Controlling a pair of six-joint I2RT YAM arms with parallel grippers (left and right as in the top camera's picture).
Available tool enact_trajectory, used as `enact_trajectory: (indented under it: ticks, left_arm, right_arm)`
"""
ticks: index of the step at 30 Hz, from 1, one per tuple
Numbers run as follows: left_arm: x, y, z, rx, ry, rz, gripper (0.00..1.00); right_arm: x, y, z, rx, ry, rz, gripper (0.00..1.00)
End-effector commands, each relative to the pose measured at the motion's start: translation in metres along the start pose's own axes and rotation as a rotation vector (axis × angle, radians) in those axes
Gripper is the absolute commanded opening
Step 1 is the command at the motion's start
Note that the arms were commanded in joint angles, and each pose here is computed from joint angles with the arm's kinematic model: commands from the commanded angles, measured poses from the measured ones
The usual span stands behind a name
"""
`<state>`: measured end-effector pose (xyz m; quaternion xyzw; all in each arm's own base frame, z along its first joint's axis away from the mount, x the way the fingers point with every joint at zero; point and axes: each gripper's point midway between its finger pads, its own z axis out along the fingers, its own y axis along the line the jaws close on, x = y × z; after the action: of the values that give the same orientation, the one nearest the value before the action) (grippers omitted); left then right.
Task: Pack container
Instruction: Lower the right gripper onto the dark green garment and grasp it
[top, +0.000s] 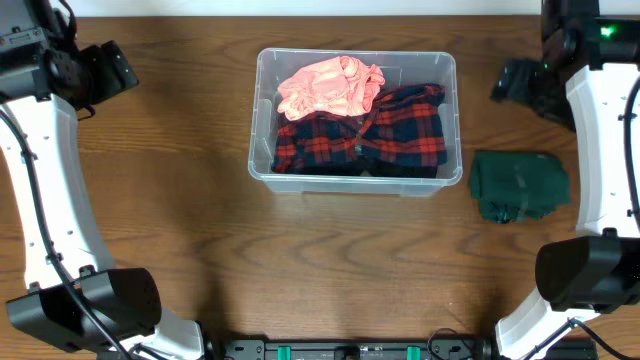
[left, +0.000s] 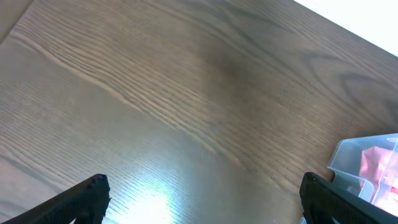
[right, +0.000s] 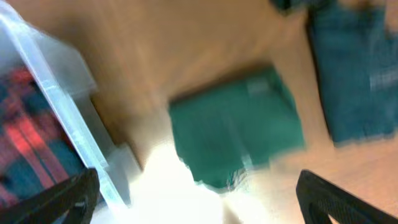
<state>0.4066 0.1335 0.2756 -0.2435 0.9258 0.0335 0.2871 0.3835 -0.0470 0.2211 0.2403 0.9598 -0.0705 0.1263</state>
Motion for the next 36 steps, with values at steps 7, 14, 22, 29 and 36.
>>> enact_trajectory:
  ticks: [7,14,22,29,36]
  left_arm:
    - [0.0,0.003,0.0,-0.011,0.001,-0.001,0.98]
    - [0.0,0.003,0.0,-0.011,0.001,-0.001,0.98]
    - [0.0,0.003,0.0,-0.011,0.001,-0.001,0.98]
    - [0.0,0.003,0.0,-0.011,0.001,-0.001,0.98]
    - [0.0,0.003,0.0,-0.011,0.001,-0.001,0.98]
  right_arm:
    - [0.038,-0.049,-0.002,0.183,0.153,0.186,0.99]
    - [0.059,-0.063,0.034,0.173,0.236,0.364,0.97]
    - [0.09,-0.053,0.118,0.101,0.307,0.414,0.96]
    - [0.1,-0.05,0.153,0.082,0.277,0.407,0.96]
    - [0.12,-0.053,0.167,0.094,0.314,0.405,0.94]
